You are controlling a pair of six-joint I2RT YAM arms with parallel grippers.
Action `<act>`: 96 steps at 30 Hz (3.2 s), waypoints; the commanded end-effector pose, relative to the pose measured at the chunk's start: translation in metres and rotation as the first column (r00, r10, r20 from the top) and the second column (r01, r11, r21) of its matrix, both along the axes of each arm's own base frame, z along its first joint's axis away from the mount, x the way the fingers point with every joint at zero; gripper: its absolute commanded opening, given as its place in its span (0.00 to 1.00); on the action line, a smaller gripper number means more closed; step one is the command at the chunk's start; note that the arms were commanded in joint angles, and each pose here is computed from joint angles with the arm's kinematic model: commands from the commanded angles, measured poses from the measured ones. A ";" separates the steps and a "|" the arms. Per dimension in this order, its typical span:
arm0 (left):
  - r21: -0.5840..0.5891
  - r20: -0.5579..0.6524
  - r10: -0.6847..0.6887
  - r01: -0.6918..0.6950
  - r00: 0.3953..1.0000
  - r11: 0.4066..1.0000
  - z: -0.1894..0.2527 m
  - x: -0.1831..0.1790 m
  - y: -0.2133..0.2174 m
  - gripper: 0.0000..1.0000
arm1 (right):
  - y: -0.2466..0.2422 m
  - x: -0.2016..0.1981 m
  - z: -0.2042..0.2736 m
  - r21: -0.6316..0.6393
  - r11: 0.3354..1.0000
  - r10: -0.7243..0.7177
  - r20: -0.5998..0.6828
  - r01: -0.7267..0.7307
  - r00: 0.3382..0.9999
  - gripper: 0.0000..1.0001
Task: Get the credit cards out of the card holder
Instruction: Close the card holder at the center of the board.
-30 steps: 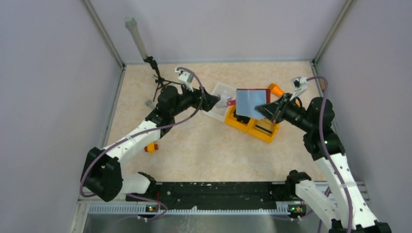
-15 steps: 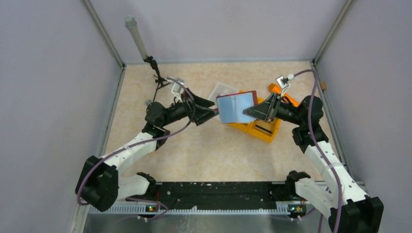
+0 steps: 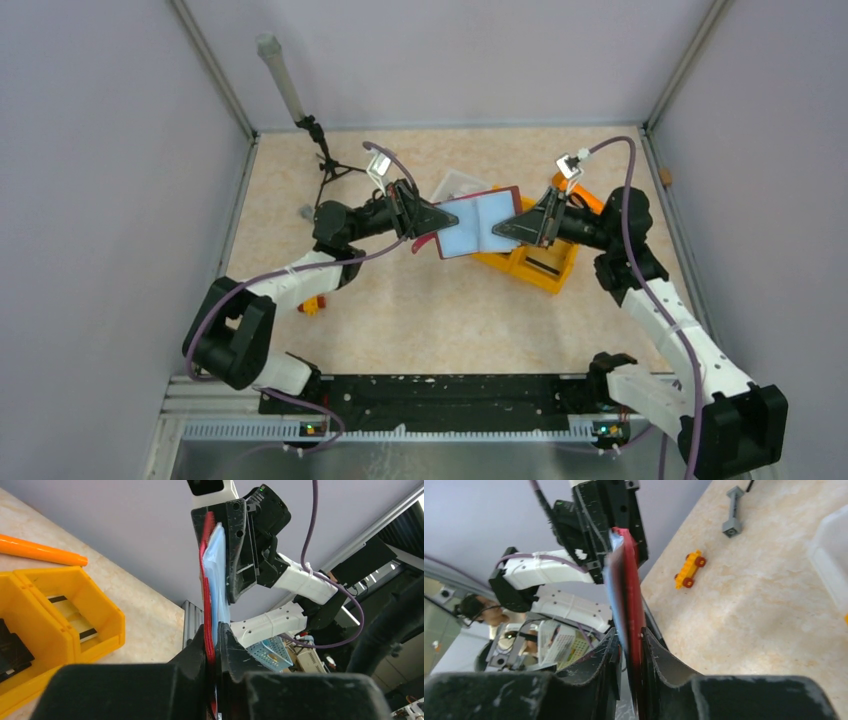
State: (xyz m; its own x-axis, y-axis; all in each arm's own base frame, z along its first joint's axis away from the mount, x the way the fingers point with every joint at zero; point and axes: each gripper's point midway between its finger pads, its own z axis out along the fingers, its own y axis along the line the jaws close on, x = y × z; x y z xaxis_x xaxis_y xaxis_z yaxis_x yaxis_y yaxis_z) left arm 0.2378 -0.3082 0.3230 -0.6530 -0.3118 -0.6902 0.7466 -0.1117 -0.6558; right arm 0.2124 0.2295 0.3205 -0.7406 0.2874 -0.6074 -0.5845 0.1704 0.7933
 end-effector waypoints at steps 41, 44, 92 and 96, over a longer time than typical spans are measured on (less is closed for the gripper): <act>0.104 -0.107 0.021 -0.010 0.994 0.995 -0.006 0.016 -0.011 0.00 | 0.035 -0.001 -0.013 -0.126 0.992 0.038 0.101 -0.025 0.994 0.00; 0.102 -0.101 0.002 0.008 0.995 0.995 -0.002 0.013 -0.017 0.00 | 0.043 0.000 -0.020 -0.150 0.988 0.049 0.086 -0.035 0.995 0.00; 0.700 -0.400 0.400 -0.006 0.825 0.714 -0.241 0.001 0.035 0.09 | 0.045 -0.015 -0.128 -0.467 0.879 -0.070 0.077 0.098 0.995 0.24; 0.859 -0.297 0.538 -0.025 0.789 0.511 -0.253 0.001 0.072 0.16 | 0.034 -0.014 -0.134 -0.505 0.853 -0.102 0.090 0.134 0.991 0.27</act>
State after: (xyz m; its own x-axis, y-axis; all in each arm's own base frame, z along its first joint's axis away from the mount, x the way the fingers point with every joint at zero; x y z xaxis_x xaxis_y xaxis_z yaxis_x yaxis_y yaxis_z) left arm 0.2409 -0.2765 0.0830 -0.9384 -0.1328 -0.3189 0.1882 0.5774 -0.7944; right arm 0.1908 0.2741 0.1817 -0.7279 0.0149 -0.6855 -0.5662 0.5507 0.6133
